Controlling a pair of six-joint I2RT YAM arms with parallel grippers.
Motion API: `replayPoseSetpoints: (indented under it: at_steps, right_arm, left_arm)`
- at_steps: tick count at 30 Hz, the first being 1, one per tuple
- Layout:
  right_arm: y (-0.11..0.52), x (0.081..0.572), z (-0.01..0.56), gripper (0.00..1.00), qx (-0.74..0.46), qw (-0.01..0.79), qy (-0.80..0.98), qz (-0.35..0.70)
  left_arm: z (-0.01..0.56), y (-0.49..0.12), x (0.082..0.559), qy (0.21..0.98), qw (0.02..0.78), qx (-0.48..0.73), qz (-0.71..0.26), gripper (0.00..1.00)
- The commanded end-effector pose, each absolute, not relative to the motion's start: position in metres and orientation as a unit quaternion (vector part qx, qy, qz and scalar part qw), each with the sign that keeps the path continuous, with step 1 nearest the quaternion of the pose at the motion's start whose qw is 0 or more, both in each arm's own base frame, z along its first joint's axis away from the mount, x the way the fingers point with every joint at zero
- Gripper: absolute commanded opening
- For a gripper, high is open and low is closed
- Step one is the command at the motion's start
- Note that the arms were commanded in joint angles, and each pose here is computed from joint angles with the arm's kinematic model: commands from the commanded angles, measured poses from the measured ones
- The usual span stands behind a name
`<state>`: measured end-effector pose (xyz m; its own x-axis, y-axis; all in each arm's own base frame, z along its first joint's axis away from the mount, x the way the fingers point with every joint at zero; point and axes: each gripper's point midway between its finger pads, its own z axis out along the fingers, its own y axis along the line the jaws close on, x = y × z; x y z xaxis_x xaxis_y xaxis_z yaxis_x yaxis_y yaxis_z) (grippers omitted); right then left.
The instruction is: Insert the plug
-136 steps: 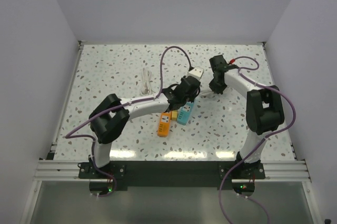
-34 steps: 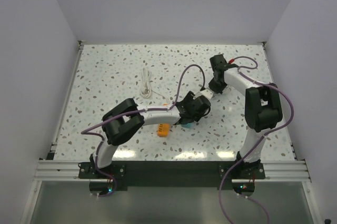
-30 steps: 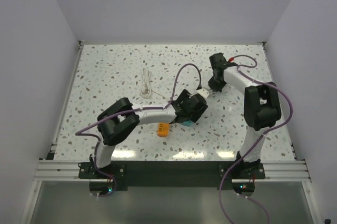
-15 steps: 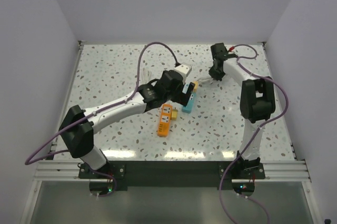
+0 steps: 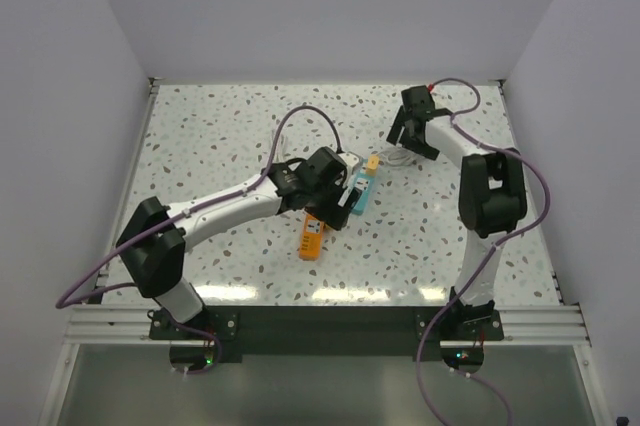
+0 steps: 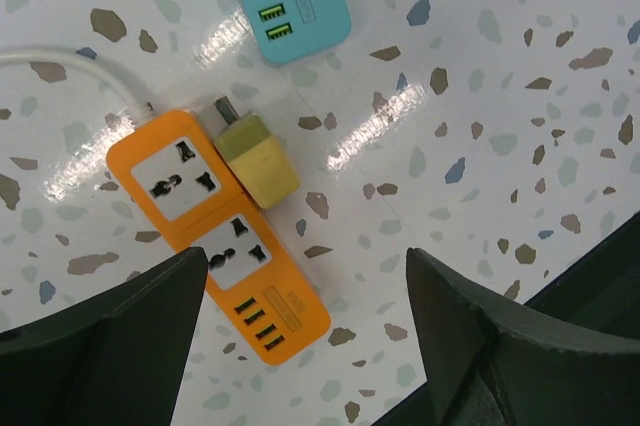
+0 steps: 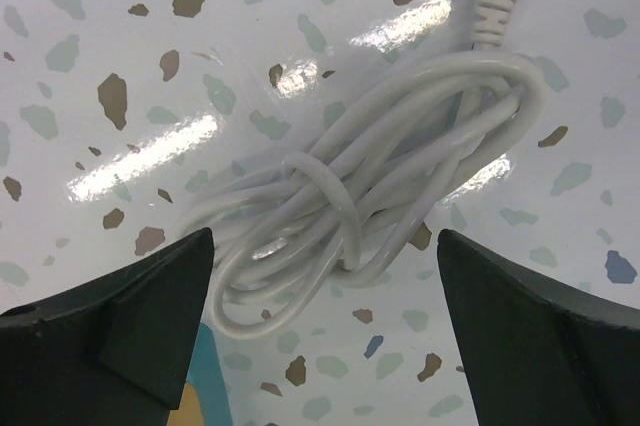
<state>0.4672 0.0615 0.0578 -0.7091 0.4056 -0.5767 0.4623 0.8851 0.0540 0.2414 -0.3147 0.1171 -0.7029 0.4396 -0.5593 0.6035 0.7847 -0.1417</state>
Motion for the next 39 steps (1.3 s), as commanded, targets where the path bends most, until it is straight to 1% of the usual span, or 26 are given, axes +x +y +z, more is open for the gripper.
replayPoseSetpoints:
  at_steps: [1, 7, 12, 16, 24, 30, 31, 34, 37, 39]
  right_arm:
    - [0.061, 0.48, 0.112, 0.97, 0.2, 0.366, 0.909, -0.028]
    - [0.052, 0.463, 0.128, 0.97, 0.196, 0.373, 0.906, -0.041]
    - [0.049, 0.445, 0.133, 0.97, 0.189, 0.374, 0.907, -0.038]
    - [0.047, 0.432, 0.152, 0.96, 0.182, 0.393, 0.901, -0.03]
    - [0.041, 0.405, 0.164, 0.96, 0.171, 0.404, 0.898, -0.029]
    - [0.038, 0.394, 0.165, 0.97, 0.171, 0.405, 0.898, -0.031]
    - [0.038, 0.394, 0.166, 0.97, 0.17, 0.406, 0.897, -0.031]
    - [0.039, 0.393, 0.165, 0.97, 0.171, 0.406, 0.897, -0.027]
    - [0.041, 0.395, 0.166, 0.97, 0.172, 0.407, 0.897, -0.021]
    - [0.042, 0.395, 0.166, 0.96, 0.17, 0.407, 0.897, -0.02]
  left_arm:
    - [0.114, -0.32, 0.225, 0.918, 0.206, 0.289, -0.177, 0.84]
    - [0.097, -0.328, 0.226, 0.925, 0.175, 0.292, -0.171, 0.82]
    - [0.085, -0.33, 0.234, 0.929, 0.167, 0.292, -0.154, 0.82]
    - [0.072, -0.328, 0.241, 0.934, 0.158, 0.29, -0.133, 0.82]
    - [0.054, -0.328, 0.253, 0.936, 0.155, 0.295, -0.116, 0.79]
    - [0.047, -0.331, 0.264, 0.935, 0.162, 0.298, -0.104, 0.7]
    - [0.044, -0.332, 0.265, 0.935, 0.16, 0.298, -0.103, 0.67]
    - [0.041, -0.333, 0.266, 0.935, 0.16, 0.301, -0.102, 0.62]
    - [0.036, -0.331, 0.27, 0.936, 0.163, 0.3, -0.089, 0.58]
    - [0.032, -0.333, 0.272, 0.936, 0.161, 0.3, -0.088, 0.58]
